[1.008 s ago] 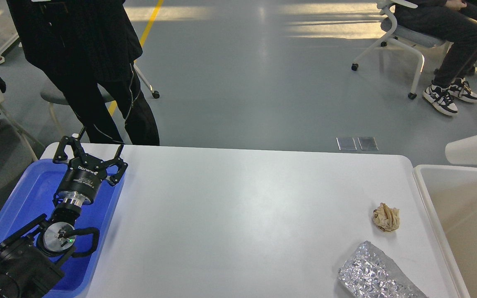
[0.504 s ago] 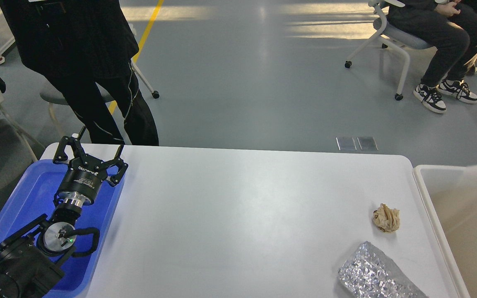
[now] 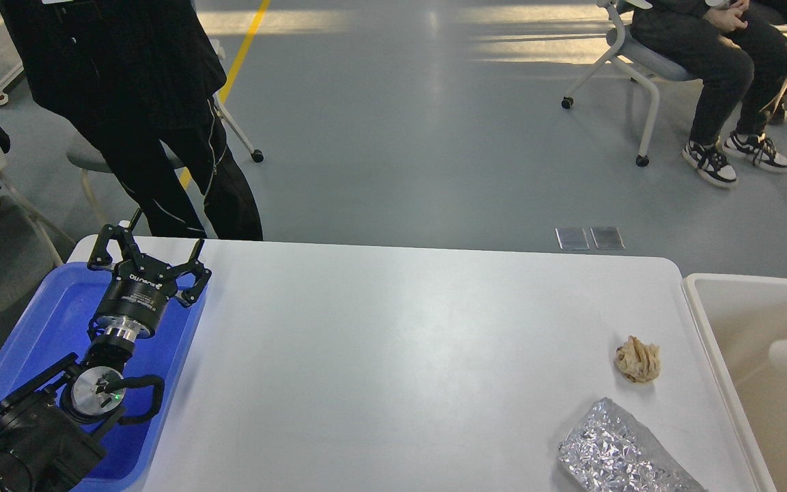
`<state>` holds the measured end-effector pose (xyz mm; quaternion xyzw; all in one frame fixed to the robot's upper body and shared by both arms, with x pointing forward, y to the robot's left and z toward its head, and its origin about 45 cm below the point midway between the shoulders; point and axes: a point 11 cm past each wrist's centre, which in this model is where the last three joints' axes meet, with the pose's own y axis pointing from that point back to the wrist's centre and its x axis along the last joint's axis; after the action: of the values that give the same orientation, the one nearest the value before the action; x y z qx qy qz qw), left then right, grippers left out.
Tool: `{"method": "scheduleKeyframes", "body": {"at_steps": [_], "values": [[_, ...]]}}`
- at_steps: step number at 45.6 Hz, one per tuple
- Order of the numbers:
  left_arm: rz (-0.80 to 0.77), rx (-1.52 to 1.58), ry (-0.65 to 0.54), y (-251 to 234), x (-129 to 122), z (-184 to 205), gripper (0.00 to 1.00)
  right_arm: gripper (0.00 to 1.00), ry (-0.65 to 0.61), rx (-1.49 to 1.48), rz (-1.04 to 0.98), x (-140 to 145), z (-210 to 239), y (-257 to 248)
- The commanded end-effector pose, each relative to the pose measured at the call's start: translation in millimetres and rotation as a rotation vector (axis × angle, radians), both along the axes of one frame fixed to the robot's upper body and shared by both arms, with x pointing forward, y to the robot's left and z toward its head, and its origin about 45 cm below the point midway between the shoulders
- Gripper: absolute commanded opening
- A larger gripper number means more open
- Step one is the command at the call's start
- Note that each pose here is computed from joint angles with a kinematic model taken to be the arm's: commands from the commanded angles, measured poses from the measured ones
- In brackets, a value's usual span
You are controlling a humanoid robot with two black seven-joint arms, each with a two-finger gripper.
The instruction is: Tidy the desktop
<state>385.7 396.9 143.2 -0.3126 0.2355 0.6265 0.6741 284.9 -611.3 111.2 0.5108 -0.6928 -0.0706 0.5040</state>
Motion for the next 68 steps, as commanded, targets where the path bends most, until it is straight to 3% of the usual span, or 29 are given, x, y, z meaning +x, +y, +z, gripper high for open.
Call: {"method": "scheduleKeyframes", "body": {"at_steps": [1,40,41,44,46,49,53,68], "values": [[0.001,-0.001,0.0,0.1,0.0,0.0,1.0,0.0,0.031,-0.015,-0.082,-26.4,-31.5,4.0],[0.001,-0.001,0.001,0.3,-0.5,-0.6,1.0,0.0,-0.043,-0.035,-0.16,-24.0,-28.1,1.9],[0.001,-0.001,0.0,0.1,0.0,0.0,1.0,0.1,-0.042,-0.035,-0.161,-24.1,-28.2,1.8],[0.001,-0.001,0.001,0.3,-0.5,-0.6,1.0,0.54,-0.042,-0.04,-0.165,-24.6,-27.5,0.7],[0.001,-0.001,0.0,0.1,0.0,0.0,1.0,0.71,-0.044,-0.046,-0.167,-24.7,-26.8,-0.1],[0.001,-0.001,0.001,0.3,-0.5,-0.6,1.0,0.85,-0.048,-0.054,-0.17,-24.7,-26.0,-0.8],[0.001,-0.001,0.001,0.3,-0.5,-0.6,1.0,0.98,-0.054,-0.075,-0.181,-25.2,-22.4,-4.7],[0.0,0.0,0.0,0.0,0.0,0.0,1.0,1.0,-0.075,-0.078,-0.159,-10.7,-18.7,3.1]]}}
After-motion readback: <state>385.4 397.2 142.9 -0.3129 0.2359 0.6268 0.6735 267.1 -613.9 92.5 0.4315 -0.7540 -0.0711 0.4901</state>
